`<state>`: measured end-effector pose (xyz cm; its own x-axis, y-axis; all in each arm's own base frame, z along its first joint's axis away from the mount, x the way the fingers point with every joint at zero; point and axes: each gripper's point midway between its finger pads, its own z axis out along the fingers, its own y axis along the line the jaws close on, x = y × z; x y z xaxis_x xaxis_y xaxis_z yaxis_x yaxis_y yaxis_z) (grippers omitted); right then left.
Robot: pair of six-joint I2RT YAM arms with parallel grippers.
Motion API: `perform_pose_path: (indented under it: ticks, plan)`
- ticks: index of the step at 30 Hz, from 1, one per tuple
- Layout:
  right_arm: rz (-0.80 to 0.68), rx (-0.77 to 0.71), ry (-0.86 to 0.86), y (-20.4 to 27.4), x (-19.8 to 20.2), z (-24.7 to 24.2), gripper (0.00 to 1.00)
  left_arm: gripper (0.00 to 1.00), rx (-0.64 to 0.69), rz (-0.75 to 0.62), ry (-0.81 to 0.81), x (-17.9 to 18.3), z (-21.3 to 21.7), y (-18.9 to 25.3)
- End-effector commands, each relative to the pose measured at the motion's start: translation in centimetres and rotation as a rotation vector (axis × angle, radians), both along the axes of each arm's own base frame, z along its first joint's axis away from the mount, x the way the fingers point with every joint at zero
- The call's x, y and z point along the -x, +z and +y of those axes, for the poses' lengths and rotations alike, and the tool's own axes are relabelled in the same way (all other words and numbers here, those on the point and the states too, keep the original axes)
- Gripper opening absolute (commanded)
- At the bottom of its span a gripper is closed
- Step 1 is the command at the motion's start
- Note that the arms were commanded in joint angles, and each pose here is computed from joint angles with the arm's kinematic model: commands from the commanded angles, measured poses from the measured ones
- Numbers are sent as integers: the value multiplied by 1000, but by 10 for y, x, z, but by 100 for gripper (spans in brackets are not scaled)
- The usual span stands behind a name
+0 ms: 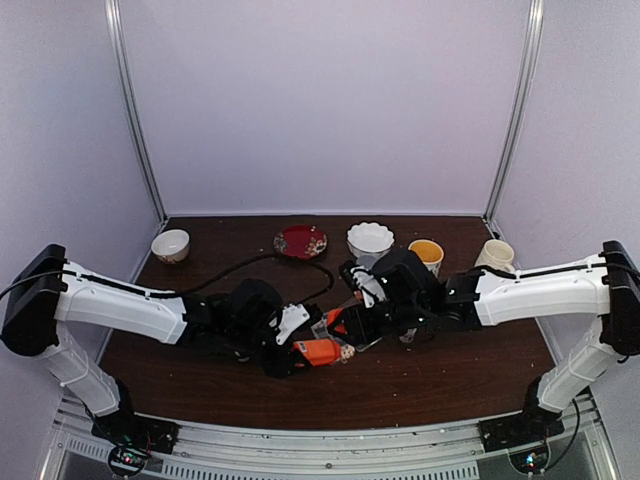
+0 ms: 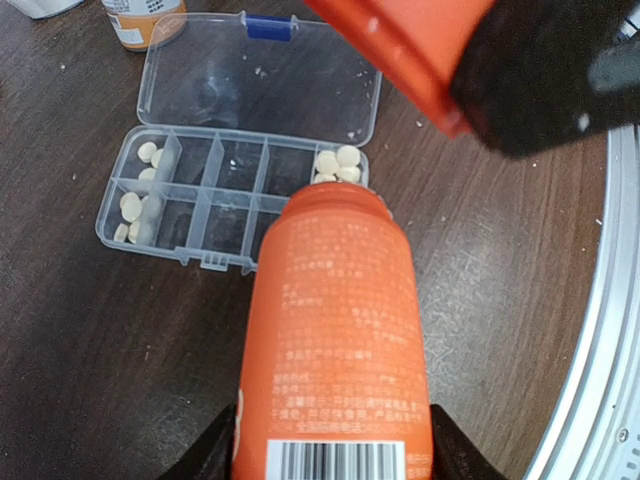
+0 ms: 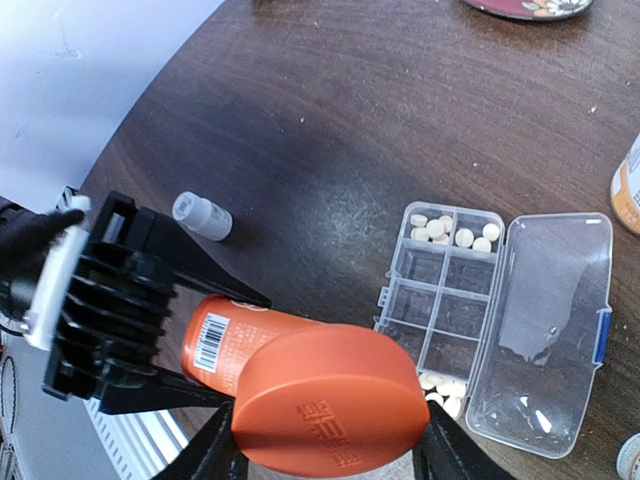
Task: Sort the pills into containers
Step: Pour the pill into the compartment of the pill container, then place the lid of the pill bottle on the pill bottle.
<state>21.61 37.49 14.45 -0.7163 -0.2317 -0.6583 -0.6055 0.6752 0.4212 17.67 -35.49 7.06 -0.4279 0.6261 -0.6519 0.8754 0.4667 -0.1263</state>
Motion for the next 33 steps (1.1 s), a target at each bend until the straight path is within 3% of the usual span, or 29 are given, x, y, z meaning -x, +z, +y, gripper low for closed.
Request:
perform_pose_path:
  ticks: [1, 10, 20, 26, 33]
  plan:
    - [24, 10, 1, -14, 1, 1, 0, 0, 34, -10, 2, 1, -3, 3]
    - [5, 26, -17, -13, 0, -8, 0, 0, 75, -11, 5, 3, -3, 4]
    - [-143, -128, 32, 49, 7, -22, 0, 0, 277, -97, -19, 3, -14, 43]
    - [-220, -148, 62, 75, 14, -35, 0, 0, 415, -161, -34, 6, -13, 75]
    - [-359, -251, 180, 123, 38, -46, 0, 0, 592, -195, -82, 21, -9, 113]
